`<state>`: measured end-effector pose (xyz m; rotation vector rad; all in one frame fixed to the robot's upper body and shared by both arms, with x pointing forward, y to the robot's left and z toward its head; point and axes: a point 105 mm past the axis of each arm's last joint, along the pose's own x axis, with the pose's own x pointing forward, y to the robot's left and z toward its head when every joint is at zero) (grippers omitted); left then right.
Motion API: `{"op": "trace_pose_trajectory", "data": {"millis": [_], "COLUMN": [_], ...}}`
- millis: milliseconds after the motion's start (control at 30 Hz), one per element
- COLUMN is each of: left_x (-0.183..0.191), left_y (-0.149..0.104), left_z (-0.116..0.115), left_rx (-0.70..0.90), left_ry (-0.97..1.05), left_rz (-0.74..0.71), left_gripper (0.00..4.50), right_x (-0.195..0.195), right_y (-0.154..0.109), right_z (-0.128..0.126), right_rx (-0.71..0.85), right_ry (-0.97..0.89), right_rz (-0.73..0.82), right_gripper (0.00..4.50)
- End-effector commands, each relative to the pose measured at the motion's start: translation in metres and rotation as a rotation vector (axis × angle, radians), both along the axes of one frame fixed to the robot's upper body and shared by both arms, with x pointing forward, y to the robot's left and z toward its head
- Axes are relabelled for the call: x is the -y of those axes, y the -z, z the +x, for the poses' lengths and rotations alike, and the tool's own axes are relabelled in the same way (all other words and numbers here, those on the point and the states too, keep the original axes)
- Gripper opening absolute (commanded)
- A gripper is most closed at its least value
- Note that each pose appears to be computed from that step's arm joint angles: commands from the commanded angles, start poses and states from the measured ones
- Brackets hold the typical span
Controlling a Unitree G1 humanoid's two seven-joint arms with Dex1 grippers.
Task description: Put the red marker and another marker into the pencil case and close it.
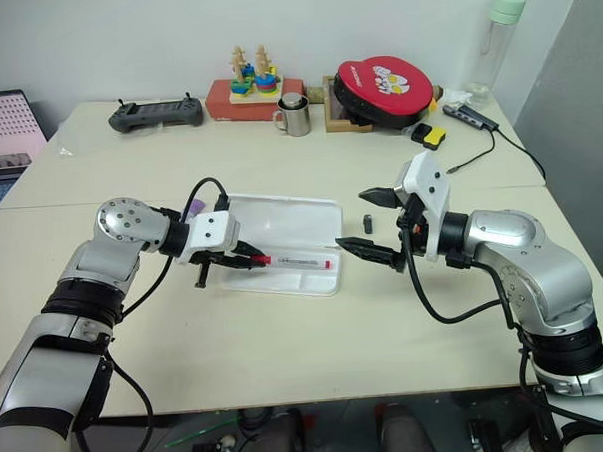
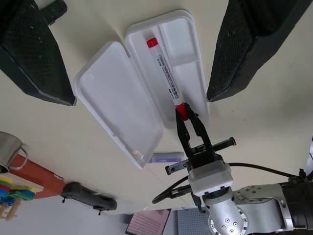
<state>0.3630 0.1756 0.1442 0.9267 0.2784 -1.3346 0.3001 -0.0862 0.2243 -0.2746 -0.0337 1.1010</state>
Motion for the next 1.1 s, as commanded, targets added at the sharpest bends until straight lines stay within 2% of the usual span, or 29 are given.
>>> {"op": "trace_pose_trajectory", "data": {"millis": [33, 300, 367, 433, 567, 633, 700, 767, 867, 1000, 1100], "left_x": [0.006, 0.001, 0.011, 0.012, -0.006, -0.031, -0.055, -0.087, -0.105, -0.140, -0.150], "left_y": [-0.023, -0.034, -0.066, -0.081, -0.104, -0.111, -0.109, -0.097, -0.086, -0.031, -0.008], "left_z": [-0.001, -0.005, -0.011, -0.014, -0.009, -0.001, 0.001, 0.006, 0.009, 0.021, 0.026], "left_rx": [0.049, 0.075, 0.070, 0.055, 0.071, 0.133, 0.168, 0.213, 0.233, 0.221, 0.126], "left_ry": [0.010, -0.057, -0.095, -0.135, -0.344, -0.513, -0.649, -0.824, -0.933, -1.207, -1.304], "left_rz": [-0.080, -0.165, -0.403, -0.533, -0.796, -0.916, -0.979, -1.032, -1.059, -0.880, -0.884], "left_gripper": [1.43, 2.96, 3.37, 3.79, 4.48, 4.48, 4.48, 4.48, 4.48, 4.48, 4.48], "right_x": [-0.003, -0.008, -0.011, -0.013, -0.021, -0.028, -0.035, -0.045, -0.050, -0.070, -0.078], "right_y": [-0.011, -0.012, -0.016, -0.019, -0.029, -0.034, -0.038, -0.042, -0.044, -0.042, -0.040], "right_z": [-0.003, -0.002, -0.003, -0.003, -0.003, -0.001, -0.001, 0.002, 0.005, 0.004, 0.005], "right_rx": [0.043, 0.042, 0.047, 0.046, 0.054, 0.073, 0.089, 0.104, 0.108, 0.101, 0.101], "right_ry": [-0.022, -0.053, -0.072, -0.084, -0.104, -0.109, -0.118, -0.121, -0.124, -0.169, -0.177], "right_rz": [0.009, 0.011, 0.025, 0.036, 0.080, 0.093, 0.104, 0.127, 0.137, 0.137, 0.127], "right_gripper": [4.50, 4.50, 4.50, 4.50, 4.50, 4.50, 4.50, 4.50, 4.50, 4.50, 4.50]}}
